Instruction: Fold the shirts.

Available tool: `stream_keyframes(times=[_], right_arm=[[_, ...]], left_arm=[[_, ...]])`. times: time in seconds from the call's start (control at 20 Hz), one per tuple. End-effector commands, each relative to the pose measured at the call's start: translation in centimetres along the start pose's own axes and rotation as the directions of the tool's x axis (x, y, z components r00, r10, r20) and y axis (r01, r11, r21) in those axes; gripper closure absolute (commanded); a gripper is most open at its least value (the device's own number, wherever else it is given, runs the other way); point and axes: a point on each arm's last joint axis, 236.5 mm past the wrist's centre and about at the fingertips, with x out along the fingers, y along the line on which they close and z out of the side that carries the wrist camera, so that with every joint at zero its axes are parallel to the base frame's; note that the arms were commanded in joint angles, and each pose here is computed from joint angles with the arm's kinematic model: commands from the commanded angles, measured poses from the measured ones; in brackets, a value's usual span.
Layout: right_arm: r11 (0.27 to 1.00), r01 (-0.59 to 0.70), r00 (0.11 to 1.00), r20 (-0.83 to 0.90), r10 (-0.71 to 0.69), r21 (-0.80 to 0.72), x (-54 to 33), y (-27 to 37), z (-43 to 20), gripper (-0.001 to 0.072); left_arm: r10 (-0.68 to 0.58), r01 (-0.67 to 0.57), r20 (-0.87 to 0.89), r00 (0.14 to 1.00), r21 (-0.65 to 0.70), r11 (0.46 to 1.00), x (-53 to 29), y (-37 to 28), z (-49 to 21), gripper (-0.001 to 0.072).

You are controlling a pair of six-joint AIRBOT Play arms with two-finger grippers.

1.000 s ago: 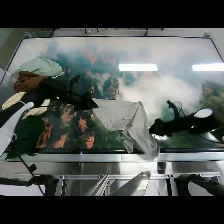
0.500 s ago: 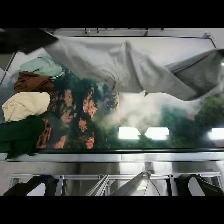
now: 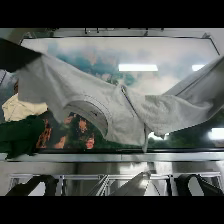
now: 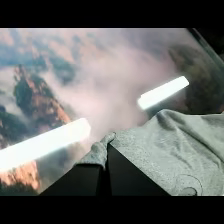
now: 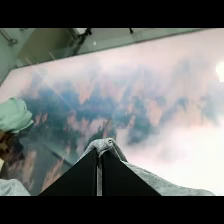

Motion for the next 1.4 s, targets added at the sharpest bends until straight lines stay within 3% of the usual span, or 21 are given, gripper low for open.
stream_keyframes(times=[0.0, 0.2, 0.25, 0.3, 0.35, 0.4, 0.45, 0.55, 0.65, 0.75, 0.95, 1.2, 1.35], right_arm=[[0.97, 0.063, 0.982, -0.19, -0.018, 0.233, 5.0, -7.8, -7.6, 0.0697], [0.911, 0.182, 0.921, -0.389, -0.026, 0.369, 10.1, -15.9, -18.8, 0.0695], [0.901, 0.21, 0.909, -0.416, -0.037, 0.379, 11.1, -17.5, -20.4, 0.0632], [0.894, 0.224, 0.903, -0.428, -0.04, 0.388, 11.9, -18.8, -21.4, 0.0444], [0.889, 0.234, 0.895, -0.444, -0.039, 0.393, 12.5, -19.9, -21.8, 0.0385], [0.894, 0.244, 0.886, -0.46, -0.049, 0.376, 12.7, -20.9, -21.7, 0.0383], [0.906, 0.26, 0.876, -0.477, -0.076, 0.334, 12.4, -21.9, -21.1, 0.0351], [0.901, 0.365, 0.831, -0.519, -0.201, 0.236, 10.3, -25.0, -19.4, 0.0206], [0.85, 0.499, 0.758, -0.559, -0.335, 0.167, 7.3, -28.7, -18.6, 0.0197], [0.795, 0.576, 0.715, -0.589, -0.377, 0.191, 5.2, -30.9, -19.5, 0.0197], [0.768, 0.586, 0.684, -0.665, -0.3, 0.258, 5.1, -31.8, -22.9, 0.0209], [0.785, 0.511, 0.741, -0.642, -0.197, 0.349, 7.3, -30.5, -23.3, 0.0209], [0.787, 0.502, 0.739, -0.651, -0.175, 0.358, 7.2, -29.9, -23.5, 0.0209]], left_arm=[[-0.03, -0.003, -0.174, 0.984, -0.186, 0.983, 7.1, 7.1, -5.9, 0.0687], [-0.11, -0.032, -0.361, 0.926, -0.366, 0.93, 15.7, 13.3, -14.1, 0.0683], [-0.13, -0.034, -0.393, 0.91, -0.383, 0.923, 17.4, 14.4, -15.5, 0.0576], [-0.147, -0.036, -0.411, 0.9, -0.404, 0.914, 18.5, 15.3, -16.2, 0.0371], [-0.164, -0.029, -0.422, 0.891, -0.414, 0.91, 19.1, 16.0, -16.2, 0.0202], [-0.18, -0.022, -0.427, 0.886, -0.427, 0.904, 19.2, 16.5, -15.5, -0.0013], [-0.195, -0.009, -0.43, 0.881, -0.428, 0.904, 18.8, 16.7, -14.6, -0.0005], [-0.235, 0.001, -0.439, 0.867, -0.47, 0.883, 17.0, 16.3, -13.2, -0.0005], [-0.277, 0.001, -0.467, 0.84, -0.509, 0.861, 15.8, 14.7, -14.1, -0.0005], [-0.299, -0.017, -0.495, 0.816, -0.537, 0.843, 15.9, 12.3, -17.2, -0.0004], [-0.3, -0.063, -0.498, 0.814, -0.588, 0.807, 20.0, 7.2, -23.9, 0.0009], [-0.287, -0.065, -0.579, 0.763, -0.511, 0.857, 26.3, 4.1, -27.6, 0.0007], [-0.284, -0.084, -0.604, 0.745, -0.508, 0.857, 29.9, 3.6, -28.4, 0.0006]])
